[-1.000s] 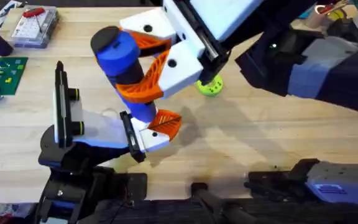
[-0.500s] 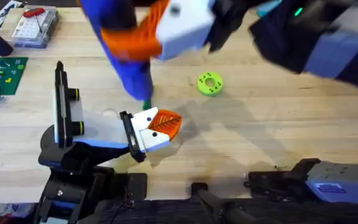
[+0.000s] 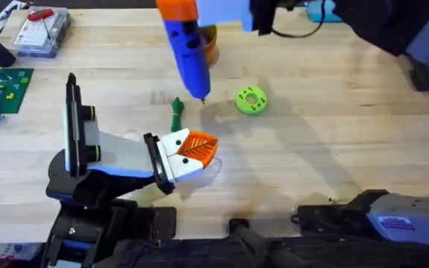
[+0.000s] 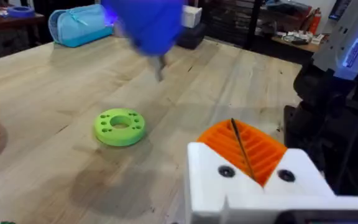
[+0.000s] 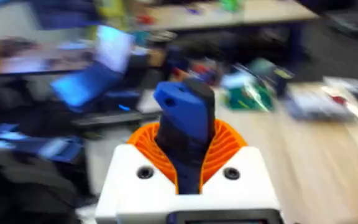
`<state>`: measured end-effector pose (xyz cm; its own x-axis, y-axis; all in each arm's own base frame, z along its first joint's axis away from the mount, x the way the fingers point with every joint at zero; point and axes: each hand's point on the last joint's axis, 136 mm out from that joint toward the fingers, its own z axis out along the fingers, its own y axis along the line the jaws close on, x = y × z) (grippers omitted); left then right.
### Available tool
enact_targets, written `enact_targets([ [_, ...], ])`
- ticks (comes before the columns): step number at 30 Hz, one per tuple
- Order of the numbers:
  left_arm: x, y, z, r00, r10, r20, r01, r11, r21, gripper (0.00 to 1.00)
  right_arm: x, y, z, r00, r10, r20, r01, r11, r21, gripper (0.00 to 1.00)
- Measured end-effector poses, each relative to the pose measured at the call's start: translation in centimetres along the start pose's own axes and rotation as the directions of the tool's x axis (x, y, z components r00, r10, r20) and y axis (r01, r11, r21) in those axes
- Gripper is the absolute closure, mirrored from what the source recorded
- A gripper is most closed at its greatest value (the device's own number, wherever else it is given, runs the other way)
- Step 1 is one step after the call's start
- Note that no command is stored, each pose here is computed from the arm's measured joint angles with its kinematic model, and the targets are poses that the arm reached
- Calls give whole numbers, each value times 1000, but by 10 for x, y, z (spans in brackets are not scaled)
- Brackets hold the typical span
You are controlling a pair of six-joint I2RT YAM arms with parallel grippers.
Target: Pick up the gripper from the table and insert it into the empty holder that is missing its gripper. Then pick up a screw, insert it into the mounting hole, and use the screwdriver to tighten it. Finally, clean up the table by picking up the vegetable and placing it into the bucket.
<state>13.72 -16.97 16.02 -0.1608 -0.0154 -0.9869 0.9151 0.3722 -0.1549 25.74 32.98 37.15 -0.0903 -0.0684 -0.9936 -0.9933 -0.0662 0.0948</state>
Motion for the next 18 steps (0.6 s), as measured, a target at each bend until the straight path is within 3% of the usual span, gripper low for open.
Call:
enact_targets([
  [8, 0, 0, 0, 1000, 0, 0, 0, 1000, -1, 989, 64, -54, -41, 956, 110, -272, -14, 944, 330, 874],
  [13, 0, 1, 0, 1000, 1, 1, -1, 1000, -6, 989, 71, -75, -79, 879, 100, -466, 153, 866, 476, 874],
  [18, 0, 2, 0, 1000, 1, 1, -1, 1000, -9, 989, 90, -89, -111, 773, 148, -617, 287, 785, 549, 874],
])
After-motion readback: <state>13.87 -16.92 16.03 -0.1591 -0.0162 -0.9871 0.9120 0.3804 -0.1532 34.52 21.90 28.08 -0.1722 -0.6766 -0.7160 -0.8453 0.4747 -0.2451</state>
